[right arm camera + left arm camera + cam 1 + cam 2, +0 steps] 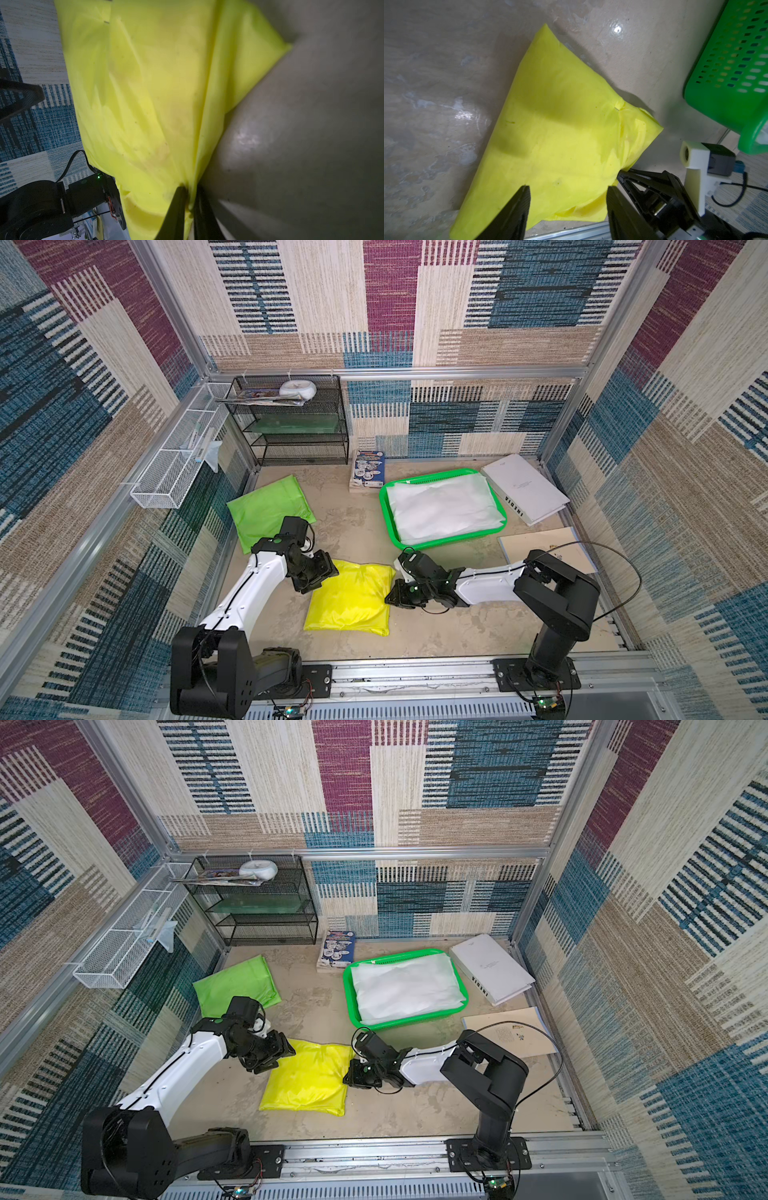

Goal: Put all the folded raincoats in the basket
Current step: Pick up the raincoat from the center of the board.

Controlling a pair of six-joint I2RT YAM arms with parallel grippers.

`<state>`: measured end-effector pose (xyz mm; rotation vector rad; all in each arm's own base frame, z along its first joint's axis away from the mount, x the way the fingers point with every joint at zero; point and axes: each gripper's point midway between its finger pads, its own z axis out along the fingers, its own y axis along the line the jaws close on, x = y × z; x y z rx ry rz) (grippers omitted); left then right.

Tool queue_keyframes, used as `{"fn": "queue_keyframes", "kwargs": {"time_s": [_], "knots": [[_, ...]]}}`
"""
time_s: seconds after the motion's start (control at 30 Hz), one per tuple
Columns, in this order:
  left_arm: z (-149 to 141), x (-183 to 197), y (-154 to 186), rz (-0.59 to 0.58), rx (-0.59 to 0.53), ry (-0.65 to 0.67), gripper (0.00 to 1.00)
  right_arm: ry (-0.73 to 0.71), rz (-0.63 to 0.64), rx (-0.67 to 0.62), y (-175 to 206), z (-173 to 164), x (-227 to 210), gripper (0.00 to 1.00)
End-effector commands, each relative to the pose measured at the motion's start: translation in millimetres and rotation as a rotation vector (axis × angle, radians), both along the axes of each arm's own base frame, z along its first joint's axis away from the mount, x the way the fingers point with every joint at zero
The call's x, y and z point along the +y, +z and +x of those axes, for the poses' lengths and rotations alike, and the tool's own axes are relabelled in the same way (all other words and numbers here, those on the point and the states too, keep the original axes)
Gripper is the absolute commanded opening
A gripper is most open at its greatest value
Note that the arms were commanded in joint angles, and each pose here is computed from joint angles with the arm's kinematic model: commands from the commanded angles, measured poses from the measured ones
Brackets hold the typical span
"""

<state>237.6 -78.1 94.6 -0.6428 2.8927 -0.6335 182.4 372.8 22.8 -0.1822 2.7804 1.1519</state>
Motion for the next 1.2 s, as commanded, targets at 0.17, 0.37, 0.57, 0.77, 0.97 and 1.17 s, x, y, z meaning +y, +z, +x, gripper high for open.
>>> {"fn": "queue_keyframes", "kwargs": {"time_s": [0.17,0.37,0.57,0.77,0.97,1.17], "knots": [[-2.1,-13.2,4.8,-0.073,-0.008,-0.030,0.64,0.035,-0.038,-0.059,18.3,4.5,-36.6,0.02],[-11.2,-38.7,9.4,-0.095,-0.032,-0.132,0.75,0.188,-0.226,-0.070,17.5,-9.6,-91.1,0.03],[-35.7,-60.1,-4.1,-0.038,-0.023,-0.212,0.76,0.175,-0.366,-0.106,16.3,-9.6,-152.4,0.03],[-49.5,-77.8,-22.5,-0.059,-0.032,-0.255,0.71,0.147,-0.353,-0.065,16.9,-4.1,-154.6,0.03],[-38.9,-101.3,-27.5,-0.200,-0.202,-0.293,0.67,0.183,-0.312,-0.059,19.0,-7.5,-150.7,0.03],[-33.8,-111.7,-41.7,-0.260,-0.233,-0.300,0.63,0.191,-0.308,-0.036,14.7,-9.8,-151.0,0.03]]}}
